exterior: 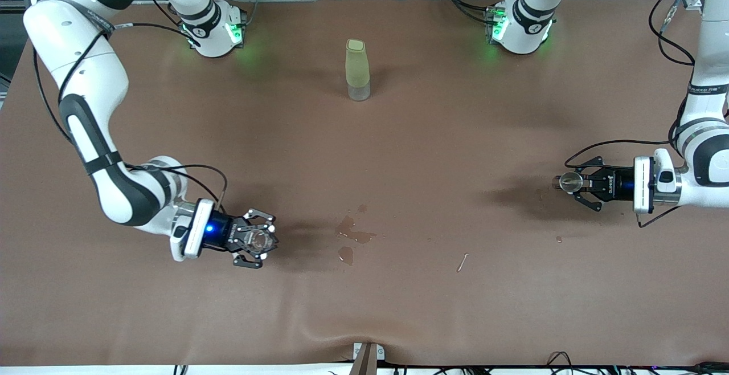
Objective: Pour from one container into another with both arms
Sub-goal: 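Lift the jigger with the left gripper while the right gripper lifts the beaker, then bring the jigger and beaker together, both grippers moving toward each other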
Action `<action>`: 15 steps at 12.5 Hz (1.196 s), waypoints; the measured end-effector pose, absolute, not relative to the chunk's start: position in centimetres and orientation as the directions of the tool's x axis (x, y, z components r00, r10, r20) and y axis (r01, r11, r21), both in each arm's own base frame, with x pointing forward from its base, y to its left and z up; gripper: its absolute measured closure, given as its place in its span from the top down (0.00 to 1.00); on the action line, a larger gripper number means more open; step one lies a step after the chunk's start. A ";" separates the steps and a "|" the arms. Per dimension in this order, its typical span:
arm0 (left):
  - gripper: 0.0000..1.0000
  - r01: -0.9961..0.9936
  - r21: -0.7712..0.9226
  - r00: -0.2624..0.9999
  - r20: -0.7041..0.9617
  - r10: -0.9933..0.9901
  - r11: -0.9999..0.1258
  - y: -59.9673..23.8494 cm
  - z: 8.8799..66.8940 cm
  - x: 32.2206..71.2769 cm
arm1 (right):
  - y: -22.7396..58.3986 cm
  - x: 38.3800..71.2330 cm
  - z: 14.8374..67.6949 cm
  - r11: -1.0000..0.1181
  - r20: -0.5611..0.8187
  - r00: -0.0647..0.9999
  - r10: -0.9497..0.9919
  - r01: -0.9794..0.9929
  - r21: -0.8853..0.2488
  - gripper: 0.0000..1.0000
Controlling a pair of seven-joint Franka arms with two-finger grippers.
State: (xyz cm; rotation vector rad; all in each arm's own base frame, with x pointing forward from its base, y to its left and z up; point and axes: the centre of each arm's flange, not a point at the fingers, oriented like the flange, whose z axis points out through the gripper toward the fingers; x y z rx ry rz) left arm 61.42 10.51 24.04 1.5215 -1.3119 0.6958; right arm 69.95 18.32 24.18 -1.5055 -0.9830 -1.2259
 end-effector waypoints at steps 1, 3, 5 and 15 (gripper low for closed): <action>0.21 -0.953 0.297 0.251 0.884 -0.395 0.060 10.1 24.1 61.5 | 19.3 69.8 24.8 -0.244 0.981 0.194 0.017 0.952 -0.184 0.11; 0.21 -0.955 0.282 0.226 0.891 -0.393 0.089 7.8 24.8 62.3 | 20.9 69.9 26.5 -0.222 0.978 0.210 -0.015 0.953 -0.208 0.11; 0.21 -0.960 0.266 0.210 0.893 -0.399 0.091 5.1 25.1 63.3 | 23.6 69.6 28.2 -0.183 0.971 0.235 -0.042 0.954 -0.239 0.11; 0.21 -0.986 0.141 0.157 0.958 -0.241 -0.083 -19.4 25.1 67.0 | 34.3 65.7 33.1 -0.009 0.886 0.452 -0.105 0.890 -0.455 0.11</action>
